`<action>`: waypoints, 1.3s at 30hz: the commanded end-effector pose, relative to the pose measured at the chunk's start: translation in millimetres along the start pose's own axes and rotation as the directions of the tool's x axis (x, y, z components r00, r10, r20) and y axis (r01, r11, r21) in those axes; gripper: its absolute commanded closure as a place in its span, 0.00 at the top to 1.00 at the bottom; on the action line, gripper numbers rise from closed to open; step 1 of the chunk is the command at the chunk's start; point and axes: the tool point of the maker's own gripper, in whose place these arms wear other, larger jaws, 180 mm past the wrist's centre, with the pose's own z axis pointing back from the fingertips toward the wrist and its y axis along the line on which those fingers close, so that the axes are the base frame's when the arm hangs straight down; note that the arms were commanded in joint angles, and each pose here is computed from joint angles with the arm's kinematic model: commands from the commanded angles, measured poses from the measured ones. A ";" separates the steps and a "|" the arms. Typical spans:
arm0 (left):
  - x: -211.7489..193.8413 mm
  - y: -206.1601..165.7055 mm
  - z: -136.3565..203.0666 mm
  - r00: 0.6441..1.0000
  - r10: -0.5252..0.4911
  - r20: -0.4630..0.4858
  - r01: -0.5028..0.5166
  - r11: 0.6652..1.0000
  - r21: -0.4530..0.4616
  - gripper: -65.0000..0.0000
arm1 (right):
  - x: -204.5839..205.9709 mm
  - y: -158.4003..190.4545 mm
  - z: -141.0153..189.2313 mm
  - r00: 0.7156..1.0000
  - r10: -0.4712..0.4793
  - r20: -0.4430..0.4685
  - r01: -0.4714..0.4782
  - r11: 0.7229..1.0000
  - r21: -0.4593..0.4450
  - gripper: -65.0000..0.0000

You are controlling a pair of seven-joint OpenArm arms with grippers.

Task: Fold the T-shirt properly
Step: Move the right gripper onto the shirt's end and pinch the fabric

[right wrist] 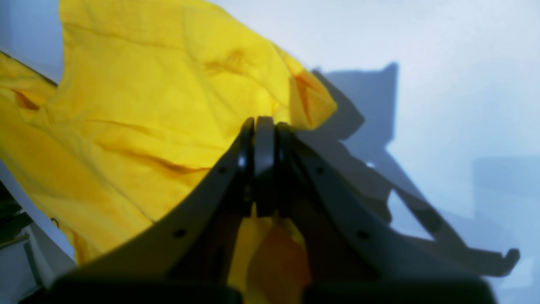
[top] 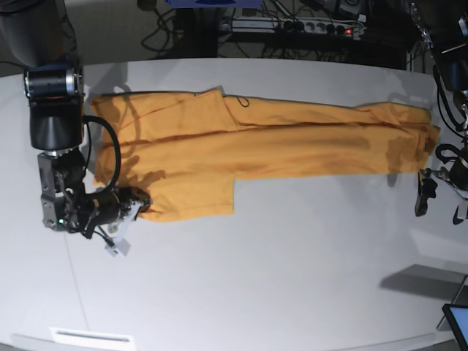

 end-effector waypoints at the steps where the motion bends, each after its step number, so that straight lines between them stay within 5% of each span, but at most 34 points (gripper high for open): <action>1: 25.9 15.3 4.5 0.998 -0.020 0.067 0.018 0.999 0.029 1.00 | 22.5 2.6 11.3 0.998 0.020 0.053 -0.020 1.000 0.000 0.00; 22: 13.7 11.2 7.1 0.999 -0.019 0.041 0.018 1.000 0.020 1.00 | 89.6 17.2 49.6 0.964 0.127 0.232 -0.122 0.992 -0.038 0.00; 30: 14.4 11.4 7.0 0.999 -0.019 0.043 0.018 1.000 0.020 1.00 | 76.9 19.0 67.6 0.969 0.189 0.160 -0.178 0.981 -0.080 0.00; 39: 13.3 11.9 7.4 0.999 -0.020 0.039 0.019 1.000 0.021 1.00 | 34.8 2.8 63.3 0.987 0.106 0.123 -0.098 0.993 -0.070 0.00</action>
